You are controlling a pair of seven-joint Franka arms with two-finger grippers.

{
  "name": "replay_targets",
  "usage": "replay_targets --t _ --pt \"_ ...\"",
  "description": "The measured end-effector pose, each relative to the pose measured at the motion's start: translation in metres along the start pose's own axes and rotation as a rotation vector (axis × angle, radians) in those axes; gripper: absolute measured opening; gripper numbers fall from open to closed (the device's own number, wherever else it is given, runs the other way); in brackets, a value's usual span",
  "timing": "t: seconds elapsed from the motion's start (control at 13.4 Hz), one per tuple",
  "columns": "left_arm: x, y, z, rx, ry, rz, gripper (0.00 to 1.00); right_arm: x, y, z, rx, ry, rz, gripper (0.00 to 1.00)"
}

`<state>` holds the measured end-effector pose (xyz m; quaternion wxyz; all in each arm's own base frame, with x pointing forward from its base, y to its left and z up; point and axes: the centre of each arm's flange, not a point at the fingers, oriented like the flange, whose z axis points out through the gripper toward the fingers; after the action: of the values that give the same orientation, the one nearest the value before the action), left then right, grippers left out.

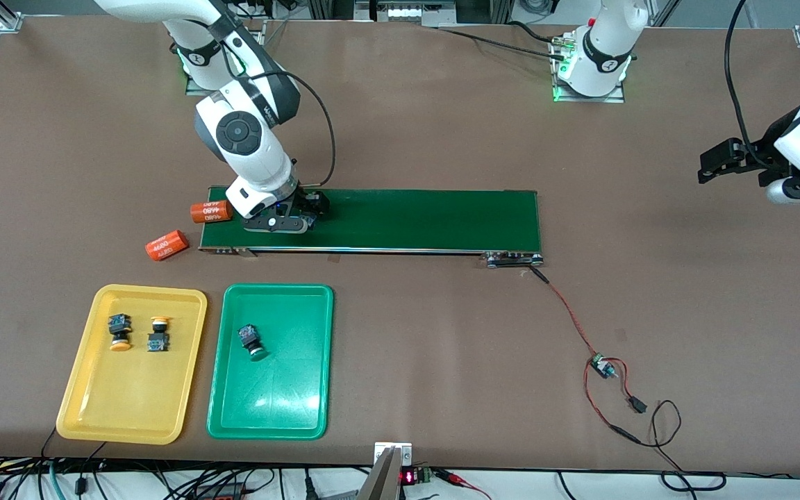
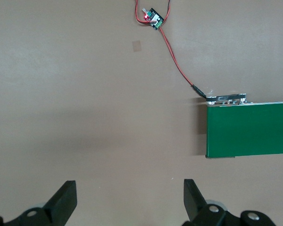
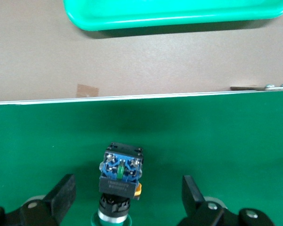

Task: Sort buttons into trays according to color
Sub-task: 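Lift the green button off the belt with the right gripper, then carry the green button over the green tray with the right gripper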

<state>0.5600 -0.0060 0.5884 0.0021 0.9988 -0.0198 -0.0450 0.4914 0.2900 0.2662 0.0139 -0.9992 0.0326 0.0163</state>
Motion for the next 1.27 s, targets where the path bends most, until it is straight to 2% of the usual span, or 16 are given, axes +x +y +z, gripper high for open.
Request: replay_targets --t 0.22,0.3,0.37,0.45,0.75,1.12,1.27 --pt "0.000 0.000 0.000 0.000 0.000 0.000 1.00 0.006 0.011 0.015 -0.003 -0.021 0.023 0.99" --pt "0.000 0.000 0.000 0.000 0.000 0.000 1.00 0.007 0.013 0.019 -0.004 -0.027 0.027 0.96" --pt "0.000 0.000 0.000 0.000 0.000 0.000 1.00 0.008 0.015 0.022 -0.005 -0.032 0.031 0.88" --pt "0.000 0.000 0.000 0.000 0.000 0.000 1.00 0.009 0.016 0.024 -0.005 -0.034 0.032 0.88" --pt "0.000 0.000 0.000 0.000 0.000 0.000 1.00 0.011 0.015 0.021 -0.001 -0.028 0.034 0.41" --pt "0.000 -0.001 0.000 0.000 0.000 -0.002 1.00 0.020 0.020 0.016 0.000 -0.018 0.049 0.41" --pt "0.000 -0.001 0.000 0.000 0.000 -0.002 1.00 0.035 0.020 -0.002 -0.020 -0.017 0.045 0.41"
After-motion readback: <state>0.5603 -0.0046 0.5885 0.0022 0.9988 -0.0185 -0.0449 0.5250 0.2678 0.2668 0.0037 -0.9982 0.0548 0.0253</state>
